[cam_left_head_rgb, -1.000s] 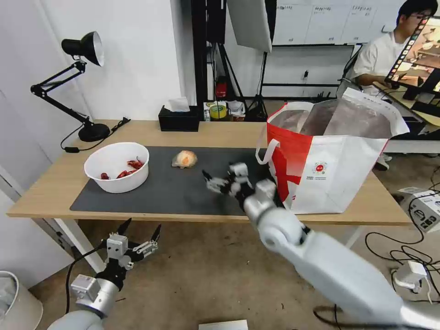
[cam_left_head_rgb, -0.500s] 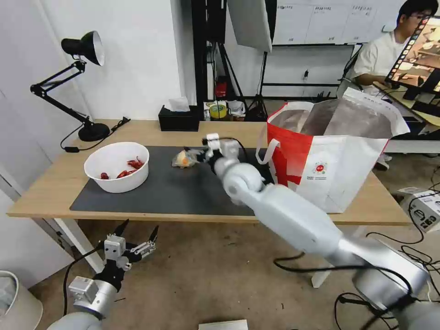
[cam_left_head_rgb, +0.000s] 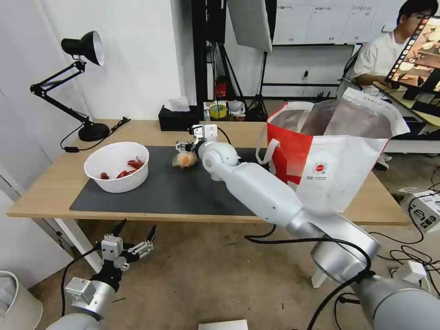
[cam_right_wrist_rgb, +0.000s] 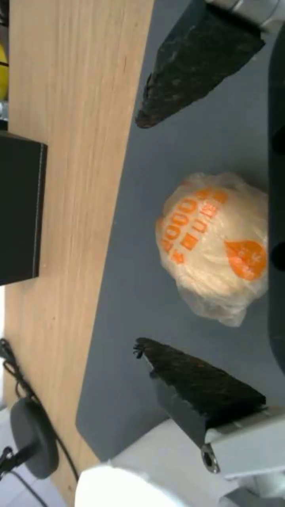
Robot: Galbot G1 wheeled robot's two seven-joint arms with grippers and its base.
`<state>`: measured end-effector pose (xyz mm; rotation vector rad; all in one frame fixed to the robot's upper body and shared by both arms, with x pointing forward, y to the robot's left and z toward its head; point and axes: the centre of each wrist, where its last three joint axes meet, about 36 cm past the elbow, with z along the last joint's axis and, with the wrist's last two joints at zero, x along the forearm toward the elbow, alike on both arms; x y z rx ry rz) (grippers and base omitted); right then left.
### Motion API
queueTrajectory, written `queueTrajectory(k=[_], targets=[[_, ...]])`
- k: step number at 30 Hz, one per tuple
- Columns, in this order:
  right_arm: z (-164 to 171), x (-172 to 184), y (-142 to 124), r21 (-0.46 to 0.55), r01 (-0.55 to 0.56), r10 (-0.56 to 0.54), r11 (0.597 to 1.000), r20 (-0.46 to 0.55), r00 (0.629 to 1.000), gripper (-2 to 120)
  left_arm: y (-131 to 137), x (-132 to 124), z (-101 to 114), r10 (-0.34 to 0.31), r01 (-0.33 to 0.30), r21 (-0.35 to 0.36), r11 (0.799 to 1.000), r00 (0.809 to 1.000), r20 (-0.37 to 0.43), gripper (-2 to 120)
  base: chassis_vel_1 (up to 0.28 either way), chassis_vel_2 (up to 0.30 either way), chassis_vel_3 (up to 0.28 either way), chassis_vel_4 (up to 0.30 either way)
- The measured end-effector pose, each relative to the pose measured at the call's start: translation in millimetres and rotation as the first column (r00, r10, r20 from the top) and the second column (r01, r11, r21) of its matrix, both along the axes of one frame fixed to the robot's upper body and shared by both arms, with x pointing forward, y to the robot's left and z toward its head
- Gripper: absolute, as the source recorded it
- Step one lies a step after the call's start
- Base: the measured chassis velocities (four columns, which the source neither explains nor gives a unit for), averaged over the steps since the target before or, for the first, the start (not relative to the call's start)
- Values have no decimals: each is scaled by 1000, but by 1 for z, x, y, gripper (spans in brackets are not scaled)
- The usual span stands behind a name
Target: Pick up the trash from the table and place it into the takeout bag.
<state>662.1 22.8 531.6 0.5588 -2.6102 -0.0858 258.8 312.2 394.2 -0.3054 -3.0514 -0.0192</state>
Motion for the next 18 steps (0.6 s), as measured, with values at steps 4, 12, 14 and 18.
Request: queueTrajectory(k=[4,12,14,18], targets=[[-1,12,-1,-11,3,-3,1000,-27,1000,100,-1,-1,-1,-1,1,0,1000,1000,-1,100,0,0,0,0],[-5,29,-15,-12,-26,25,1000,-65,998,100,-3,3,0,-11,11,-4,1000,1000,8,100,0,0,0,0],[-6,31,-17,-11,-33,32,999,-71,997,100,-3,4,1,-13,13,-4,1000,1000,12,100,0,0,0,0],[-9,35,-20,-13,-69,68,998,-84,994,100,-3,5,2,-16,16,-4,1000,1000,14,100,0,0,0,0]])
